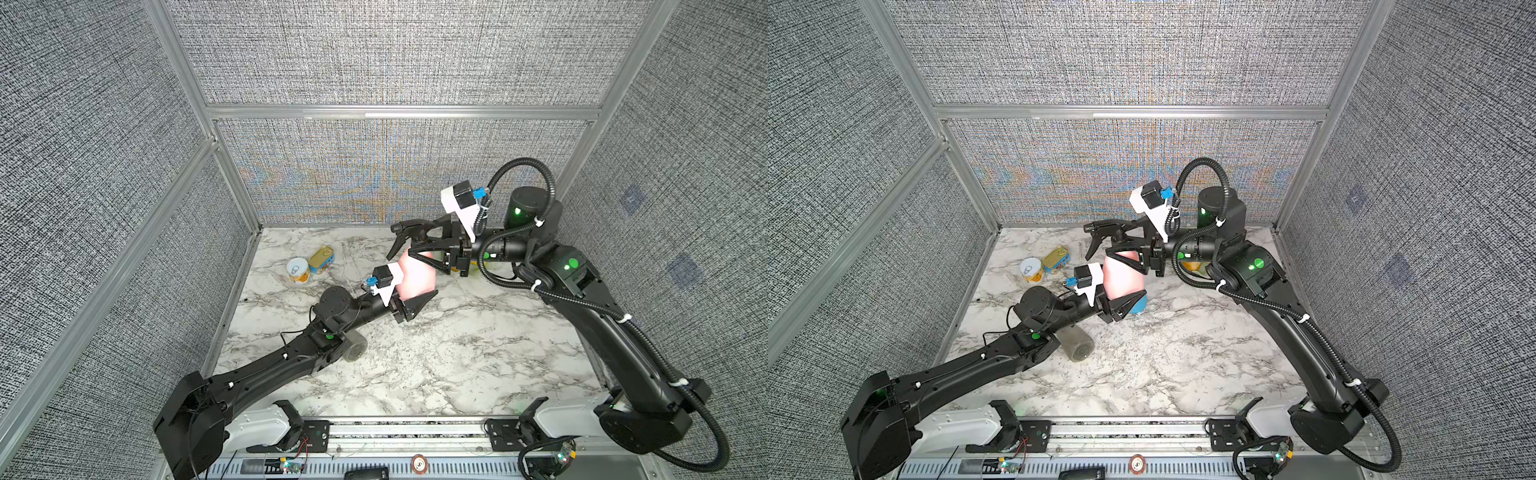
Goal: Attach spray nozzles to spray bottles
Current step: Screw the spray nozzle on the spray bottle.
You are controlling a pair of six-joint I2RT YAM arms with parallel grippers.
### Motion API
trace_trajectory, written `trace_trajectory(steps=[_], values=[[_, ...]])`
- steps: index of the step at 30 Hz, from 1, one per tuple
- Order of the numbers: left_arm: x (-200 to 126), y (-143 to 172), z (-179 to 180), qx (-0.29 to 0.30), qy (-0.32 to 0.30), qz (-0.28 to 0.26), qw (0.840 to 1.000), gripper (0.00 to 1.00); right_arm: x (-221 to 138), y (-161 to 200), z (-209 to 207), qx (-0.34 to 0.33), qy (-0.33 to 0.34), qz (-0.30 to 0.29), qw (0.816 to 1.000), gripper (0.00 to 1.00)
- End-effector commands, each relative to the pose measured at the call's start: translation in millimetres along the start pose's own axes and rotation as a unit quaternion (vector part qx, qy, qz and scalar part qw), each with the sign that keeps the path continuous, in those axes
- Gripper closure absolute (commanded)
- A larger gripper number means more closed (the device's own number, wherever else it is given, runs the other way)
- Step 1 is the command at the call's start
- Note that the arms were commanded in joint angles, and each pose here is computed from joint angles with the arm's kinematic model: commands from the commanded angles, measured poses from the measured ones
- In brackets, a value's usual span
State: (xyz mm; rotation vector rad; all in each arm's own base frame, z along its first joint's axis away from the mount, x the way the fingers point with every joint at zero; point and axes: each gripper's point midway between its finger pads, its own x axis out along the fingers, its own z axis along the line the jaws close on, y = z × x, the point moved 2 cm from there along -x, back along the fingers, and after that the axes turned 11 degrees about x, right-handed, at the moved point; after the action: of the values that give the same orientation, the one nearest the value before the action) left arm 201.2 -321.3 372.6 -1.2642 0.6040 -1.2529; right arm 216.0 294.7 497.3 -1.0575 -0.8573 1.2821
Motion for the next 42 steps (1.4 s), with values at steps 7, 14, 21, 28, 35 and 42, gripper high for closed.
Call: trace_trajectory(steps=[7,14,21,28,35,42], values=[[1.2,-5.2,2.3,0.007,-0.004,-0.006,1.0,0.56,-1.0,1.4,10.4,0.013,-0.033,-0.008,0.999,0.81],[1.4,-7.0,9.2,0.019,-0.024,-0.001,1.0,0.56,4.7,16.1,3.6,0.04,-0.035,-0.007,0.999,0.98],[0.8,-9.6,28.8,0.057,-0.083,0.018,0.995,0.56,29.2,55.0,-37.7,0.098,0.099,-0.01,0.99,1.0],[-8.0,-13.0,47.4,0.109,-0.148,0.031,0.982,0.56,42.6,83.8,-72.5,0.116,0.305,-0.024,0.945,1.0],[-15.8,-11.5,54.1,0.137,-0.178,0.035,0.974,0.56,54.8,90.8,-79.0,0.108,0.431,-0.045,0.895,1.0],[-26.3,-14.2,64.1,0.162,-0.223,0.033,0.961,0.56,62.0,88.2,-76.5,0.088,0.509,-0.07,0.853,1.0]])
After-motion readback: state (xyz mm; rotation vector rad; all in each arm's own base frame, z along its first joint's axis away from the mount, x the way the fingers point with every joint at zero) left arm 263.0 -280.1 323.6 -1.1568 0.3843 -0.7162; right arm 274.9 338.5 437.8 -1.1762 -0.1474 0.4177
